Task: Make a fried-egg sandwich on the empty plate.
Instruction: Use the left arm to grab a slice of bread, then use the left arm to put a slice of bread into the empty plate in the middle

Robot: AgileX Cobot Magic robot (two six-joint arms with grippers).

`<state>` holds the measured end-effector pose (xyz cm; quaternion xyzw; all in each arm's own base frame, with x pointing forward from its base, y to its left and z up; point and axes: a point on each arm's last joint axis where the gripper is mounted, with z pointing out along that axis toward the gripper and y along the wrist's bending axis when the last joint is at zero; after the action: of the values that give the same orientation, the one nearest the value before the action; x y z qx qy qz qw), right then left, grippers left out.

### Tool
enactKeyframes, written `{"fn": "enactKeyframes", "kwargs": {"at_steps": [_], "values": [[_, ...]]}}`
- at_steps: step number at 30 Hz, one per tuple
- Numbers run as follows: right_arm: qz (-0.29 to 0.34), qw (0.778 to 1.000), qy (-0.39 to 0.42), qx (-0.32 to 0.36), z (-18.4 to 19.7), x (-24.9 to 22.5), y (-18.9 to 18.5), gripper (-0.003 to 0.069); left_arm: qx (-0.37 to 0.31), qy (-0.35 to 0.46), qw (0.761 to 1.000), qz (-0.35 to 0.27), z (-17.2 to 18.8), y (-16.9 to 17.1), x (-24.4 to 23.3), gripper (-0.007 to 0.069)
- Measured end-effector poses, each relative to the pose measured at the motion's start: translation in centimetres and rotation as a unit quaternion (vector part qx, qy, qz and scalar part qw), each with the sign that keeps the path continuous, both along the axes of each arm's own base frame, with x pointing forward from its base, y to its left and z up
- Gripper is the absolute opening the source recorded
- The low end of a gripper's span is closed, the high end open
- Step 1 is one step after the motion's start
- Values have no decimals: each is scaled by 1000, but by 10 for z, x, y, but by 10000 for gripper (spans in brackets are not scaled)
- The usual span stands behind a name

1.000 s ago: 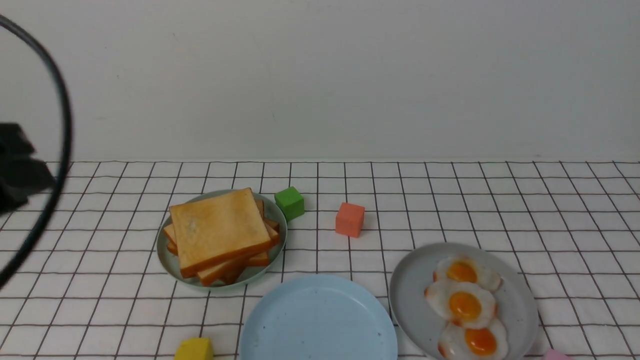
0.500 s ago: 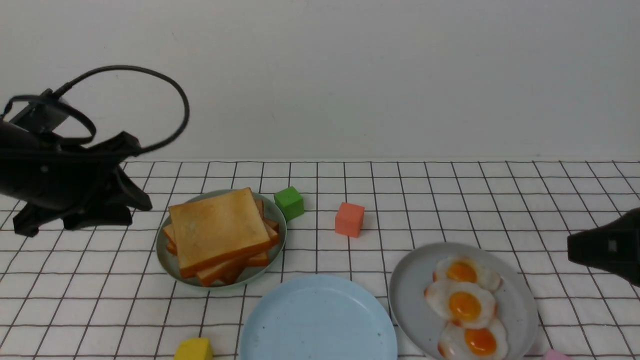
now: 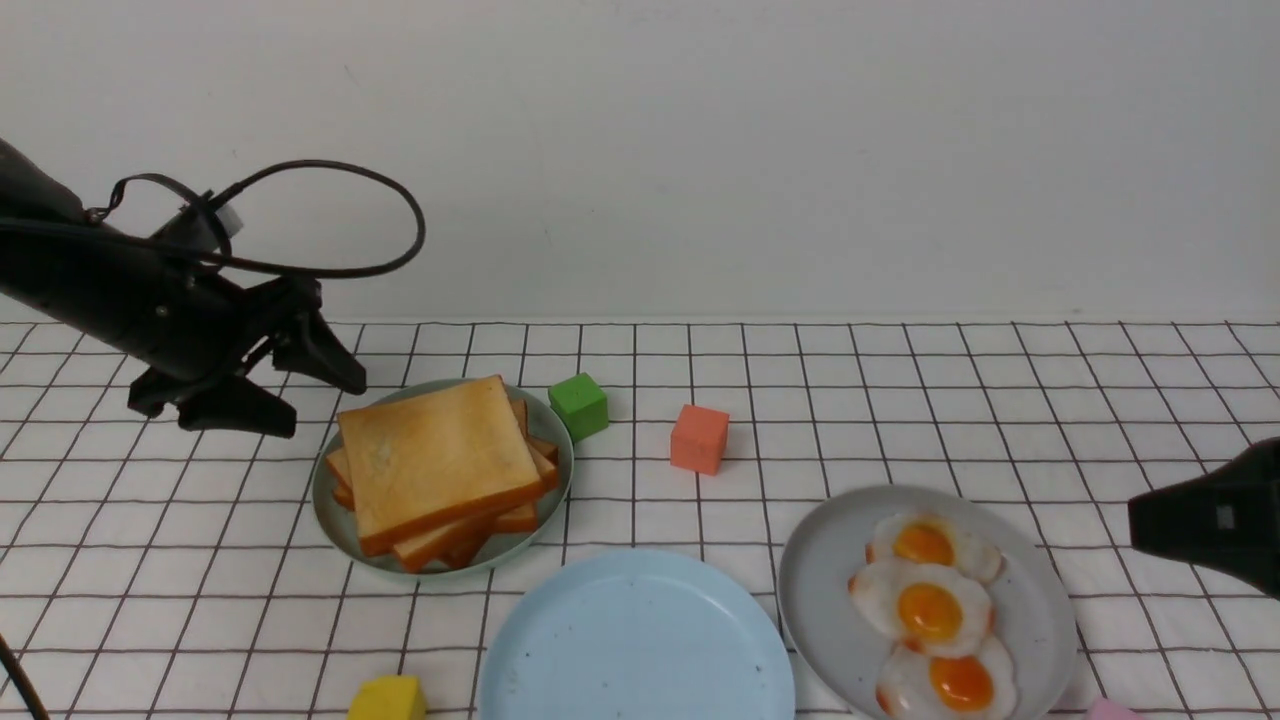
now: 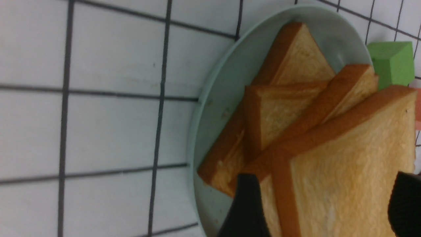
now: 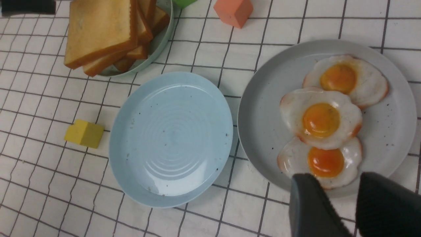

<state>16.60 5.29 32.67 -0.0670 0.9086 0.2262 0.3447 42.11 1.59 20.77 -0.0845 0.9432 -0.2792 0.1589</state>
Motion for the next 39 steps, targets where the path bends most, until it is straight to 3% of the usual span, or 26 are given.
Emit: {"fn": "enactKeyframes", "kwargs": {"at_steps": [6, 11, 23, 28, 31, 34, 39], "values": [[12, 1000, 19, -2, -2, -3, 1, 241, -23, -21, 999, -33, -20, -3, 13, 519], [14, 1000, 23, -2, -3, -4, 1, 241, -42, -18, 998, -41, -37, -5, 17, 449], [18, 999, 29, -2, -3, -5, 2, 241, -37, -36, 996, -66, -25, -7, 15, 30], [19, 999, 31, -3, -3, -5, 2, 241, -27, -63, 994, -86, -7, -7, 11, 29], [20, 999, 32, -3, -4, -6, 2, 241, -30, -88, 988, -125, 10, -11, 4, 29], [21, 999, 33, -3, -4, -6, 2, 241, -65, -134, 968, -202, 36, -26, -8, 29], [21, 999, 34, -3, -4, -6, 2, 241, -62, -158, 948, -268, 44, -61, -18, 29]]}}
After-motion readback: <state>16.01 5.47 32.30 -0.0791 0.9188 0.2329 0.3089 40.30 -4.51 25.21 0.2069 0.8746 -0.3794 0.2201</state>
